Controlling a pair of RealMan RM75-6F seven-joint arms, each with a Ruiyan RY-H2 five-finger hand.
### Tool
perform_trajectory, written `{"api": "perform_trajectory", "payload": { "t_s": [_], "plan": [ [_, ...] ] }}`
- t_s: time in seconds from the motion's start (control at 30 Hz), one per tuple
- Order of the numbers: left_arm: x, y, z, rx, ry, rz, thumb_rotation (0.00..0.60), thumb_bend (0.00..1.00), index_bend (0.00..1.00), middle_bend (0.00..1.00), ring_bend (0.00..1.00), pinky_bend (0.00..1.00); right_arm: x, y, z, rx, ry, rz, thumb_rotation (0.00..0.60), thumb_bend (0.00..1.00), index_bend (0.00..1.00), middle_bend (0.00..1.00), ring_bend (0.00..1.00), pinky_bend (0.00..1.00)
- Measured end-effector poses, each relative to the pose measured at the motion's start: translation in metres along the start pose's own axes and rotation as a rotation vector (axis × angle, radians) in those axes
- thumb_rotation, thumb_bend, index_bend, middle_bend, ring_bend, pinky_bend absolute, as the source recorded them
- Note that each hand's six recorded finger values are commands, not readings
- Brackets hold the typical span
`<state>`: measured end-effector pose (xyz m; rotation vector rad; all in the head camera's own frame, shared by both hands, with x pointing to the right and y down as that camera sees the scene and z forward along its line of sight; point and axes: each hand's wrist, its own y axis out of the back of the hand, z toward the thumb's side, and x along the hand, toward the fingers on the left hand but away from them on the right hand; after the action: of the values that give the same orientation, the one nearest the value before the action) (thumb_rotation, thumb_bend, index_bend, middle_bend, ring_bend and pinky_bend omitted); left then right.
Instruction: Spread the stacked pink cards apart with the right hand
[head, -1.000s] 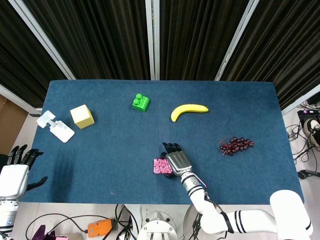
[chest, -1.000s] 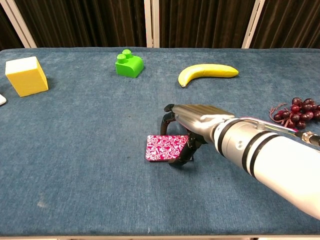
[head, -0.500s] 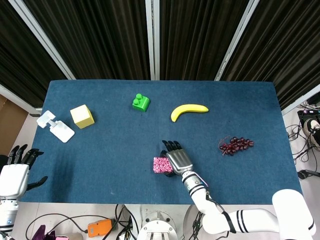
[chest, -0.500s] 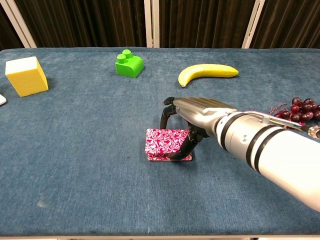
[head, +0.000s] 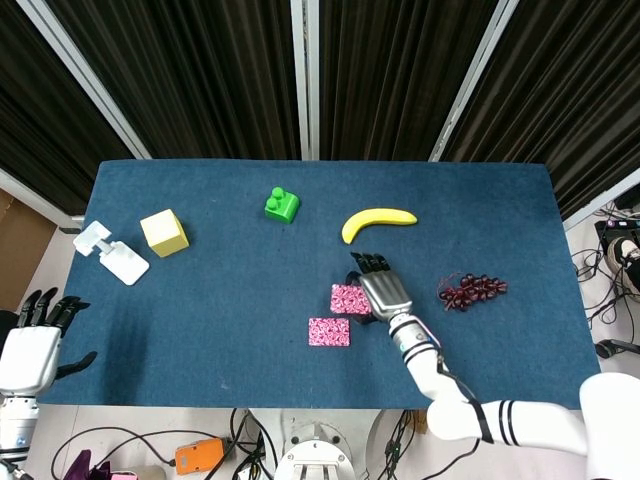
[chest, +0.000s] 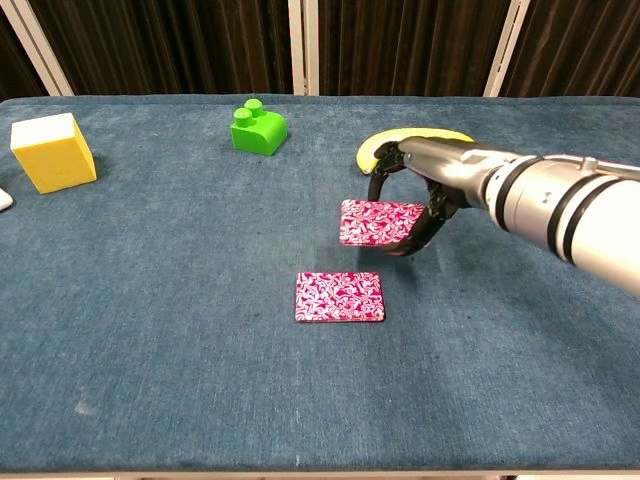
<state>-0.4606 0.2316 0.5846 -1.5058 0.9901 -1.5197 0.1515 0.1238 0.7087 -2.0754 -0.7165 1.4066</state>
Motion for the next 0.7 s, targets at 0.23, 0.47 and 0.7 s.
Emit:
{"api": "perform_trajectory", "payload": {
  "t_s": [0.23,0.47,0.7],
  "plan": [
    [0.003,0.000,0.004,0.005,-0.003,-0.008,0.600,0.07,0.25,0.20,0.05,0.02,-0.021,0.009,-0.034,0.030,-0.033,0.017,0.600,0.40,0.47,0.09,0.00,0.00],
    [0.004,0.001,0.005,0.012,-0.001,-0.010,0.600,0.07,0.25,0.20,0.05,0.02,-0.033,0.007,-0.050,0.025,-0.051,0.028,0.600,0.40,0.43,0.09,0.00,0.00],
    [0.005,0.000,0.006,0.021,0.000,-0.012,0.600,0.07,0.25,0.20,0.05,0.02,-0.032,0.000,-0.053,0.041,-0.055,0.045,0.600,0.40,0.37,0.08,0.00,0.00]
  ]
}}
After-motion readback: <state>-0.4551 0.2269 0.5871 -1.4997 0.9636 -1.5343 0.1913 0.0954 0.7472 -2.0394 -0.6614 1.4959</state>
